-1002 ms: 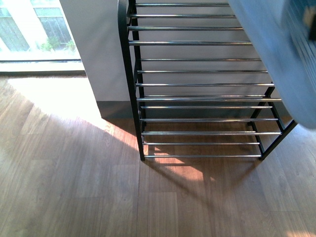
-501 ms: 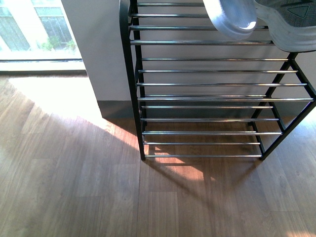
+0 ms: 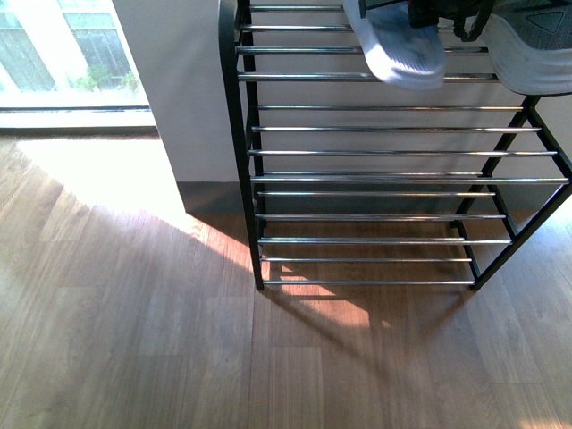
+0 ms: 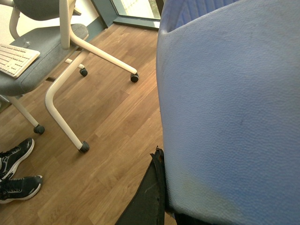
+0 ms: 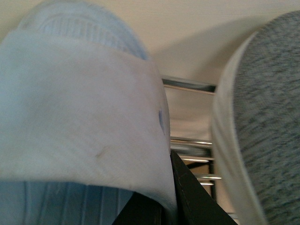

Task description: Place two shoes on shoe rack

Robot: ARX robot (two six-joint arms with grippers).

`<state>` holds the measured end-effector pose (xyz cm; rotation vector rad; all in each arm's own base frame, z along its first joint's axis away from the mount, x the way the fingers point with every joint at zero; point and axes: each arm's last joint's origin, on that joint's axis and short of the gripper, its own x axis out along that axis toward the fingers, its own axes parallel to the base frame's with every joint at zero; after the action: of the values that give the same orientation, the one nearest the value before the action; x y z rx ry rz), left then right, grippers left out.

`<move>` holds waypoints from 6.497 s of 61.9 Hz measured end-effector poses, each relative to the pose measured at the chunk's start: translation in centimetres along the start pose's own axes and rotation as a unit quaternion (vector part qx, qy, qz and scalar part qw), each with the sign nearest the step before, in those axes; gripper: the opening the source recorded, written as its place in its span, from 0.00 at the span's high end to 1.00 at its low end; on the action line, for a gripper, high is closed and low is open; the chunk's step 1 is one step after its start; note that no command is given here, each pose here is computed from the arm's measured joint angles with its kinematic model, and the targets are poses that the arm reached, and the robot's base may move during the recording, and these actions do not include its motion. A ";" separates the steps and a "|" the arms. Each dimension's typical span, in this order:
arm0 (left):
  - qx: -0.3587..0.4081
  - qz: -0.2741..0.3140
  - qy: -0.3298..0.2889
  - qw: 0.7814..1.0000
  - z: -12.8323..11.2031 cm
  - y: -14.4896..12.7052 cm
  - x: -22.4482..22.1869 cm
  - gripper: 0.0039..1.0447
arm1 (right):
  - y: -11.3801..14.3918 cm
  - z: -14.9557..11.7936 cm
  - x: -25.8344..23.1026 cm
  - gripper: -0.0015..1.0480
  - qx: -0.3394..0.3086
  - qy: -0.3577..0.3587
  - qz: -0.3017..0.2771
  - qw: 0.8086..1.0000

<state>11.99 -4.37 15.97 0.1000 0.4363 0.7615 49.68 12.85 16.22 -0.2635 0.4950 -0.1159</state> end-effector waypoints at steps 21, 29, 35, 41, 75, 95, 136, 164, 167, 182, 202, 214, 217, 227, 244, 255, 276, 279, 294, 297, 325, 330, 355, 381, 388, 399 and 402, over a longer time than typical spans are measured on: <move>0.000 0.000 0.000 1.000 0.0 0.0 0.0 0.98 | -0.7 -0.6 -0.2 0.74 -0.010 0.002 -0.017 1.000; 0.000 0.000 0.000 1.000 0.0 0.0 0.0 0.98 | -1.0 0.0 -1.9 0.57 0.010 -0.004 0.011 1.000; 0.000 0.000 0.000 1.000 0.0 0.0 0.0 0.98 | -1.8 1.0 -4.1 0.44 0.030 -0.019 0.031 0.999; 0.000 0.000 0.000 1.000 0.0 0.0 0.0 0.98 | -3.0 2.1 -7.1 0.30 0.050 -0.041 0.054 0.996; 0.000 0.000 0.000 1.000 0.0 0.0 0.0 0.98 | -12.2 -8.3 -20.8 0.84 0.133 -0.244 0.059 0.959; 0.000 0.000 0.000 1.000 0.0 0.0 0.0 0.98 | -13.1 -13.4 -24.0 0.98 0.130 -0.238 0.060 0.961; 0.000 0.000 0.000 1.000 0.0 0.0 0.0 0.98 | -14.2 -19.7 -29.5 0.98 0.132 -0.246 0.056 0.959; 0.000 0.000 0.000 1.000 0.0 0.0 0.0 0.98 | -14.4 -20.2 -31.2 0.98 0.132 -0.254 0.056 0.957; 0.000 0.000 0.000 1.000 0.0 0.0 0.0 0.98 | -14.4 -20.2 -31.4 0.98 0.132 -0.253 0.055 0.957; 0.000 0.000 0.000 1.000 0.0 0.0 0.0 0.98 | -14.4 -20.5 -31.9 0.98 0.132 -0.254 0.055 0.957; 0.000 0.000 0.000 1.000 0.0 0.0 0.0 0.98 | -14.3 -21.5 -32.8 0.98 0.131 -0.239 0.057 0.960; 0.000 0.000 0.000 1.000 0.0 0.0 0.0 0.98 | -14.4 -21.5 -33.1 0.98 0.132 -0.250 0.056 0.957; 0.000 0.000 0.000 1.000 0.0 0.0 0.0 0.98 | -14.4 -21.5 -33.1 0.98 0.132 -0.251 0.056 0.957; 0.000 0.000 0.000 1.000 0.0 0.0 0.0 0.98 | -14.4 -21.5 -33.1 0.64 0.132 -0.251 0.056 0.957; -0.001 0.001 -0.001 1.000 0.0 0.0 0.0 0.98 | -14.4 -21.5 -33.1 0.20 0.131 -0.251 0.058 0.957; -0.100 -0.206 -0.005 0.973 2.0 -2.9 -0.5 0.98 | -14.4 -21.6 -33.1 0.09 0.132 -0.250 0.055 0.958; -0.018 -0.350 -0.015 0.936 13.5 -17.1 -0.8 0.98 | -14.4 -21.5 -33.1 0.09 0.132 -0.251 0.056 0.957; 0.005 -0.344 -0.006 0.939 14.2 -19.3 -0.1 0.98 | -14.4 -21.5 -33.1 0.09 0.132 -0.251 0.056 0.957; 0.079 -0.308 0.032 0.947 16.3 -26.7 4.0 0.98 | -14.4 -21.5 -33.1 0.09 0.132 -0.251 0.056 0.957; 0.097 -0.300 0.042 0.948 16.4 -27.9 4.8 0.98 | -14.4 -21.6 -33.1 0.09 0.132 -0.251 0.056 0.957; 0.147 -0.252 0.062 0.954 16.6 -34.2 8.8 0.93 | -14.4 -21.5 -33.1 0.09 0.132 -0.251 0.056 0.957; 0.146 -0.252 0.062 0.955 16.7 -34.3 8.9 0.79 | -14.4 -21.6 -33.1 0.09 0.132 -0.251 0.056 0.957; 0.056 -0.361 0.014 0.931 18.3 -30.1 2.8 0.16 | -14.4 -21.5 -33.1 0.09 0.132 -0.251 0.056 0.957; -0.067 -0.368 -0.204 0.905 13.6 -12.2 0.7 0.53 | -14.4 -21.5 -33.1 0.09 0.132 -0.251 0.056 0.957; -0.050 -0.377 -0.200 0.903 11.0 -9.6 1.6 0.71 | -14.4 -21.6 -33.1 0.09 0.132 -0.251 0.057 0.957; -0.050 -0.372 -0.204 0.904 7.3 -4.3 3.1 0.99 | -14.4 -21.6 -33.1 0.09 0.132 -0.251 0.057 0.957; -0.051 -0.375 -0.208 0.902 6.1 -2.6 3.2 0.99 | -14.4 -21.6 -33.1 0.09 0.132 -0.251 0.056 0.957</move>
<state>18.27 -3.60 19.74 -0.0105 0.0036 -0.0122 9.68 0.00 16.96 0.0029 -0.0135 -0.0004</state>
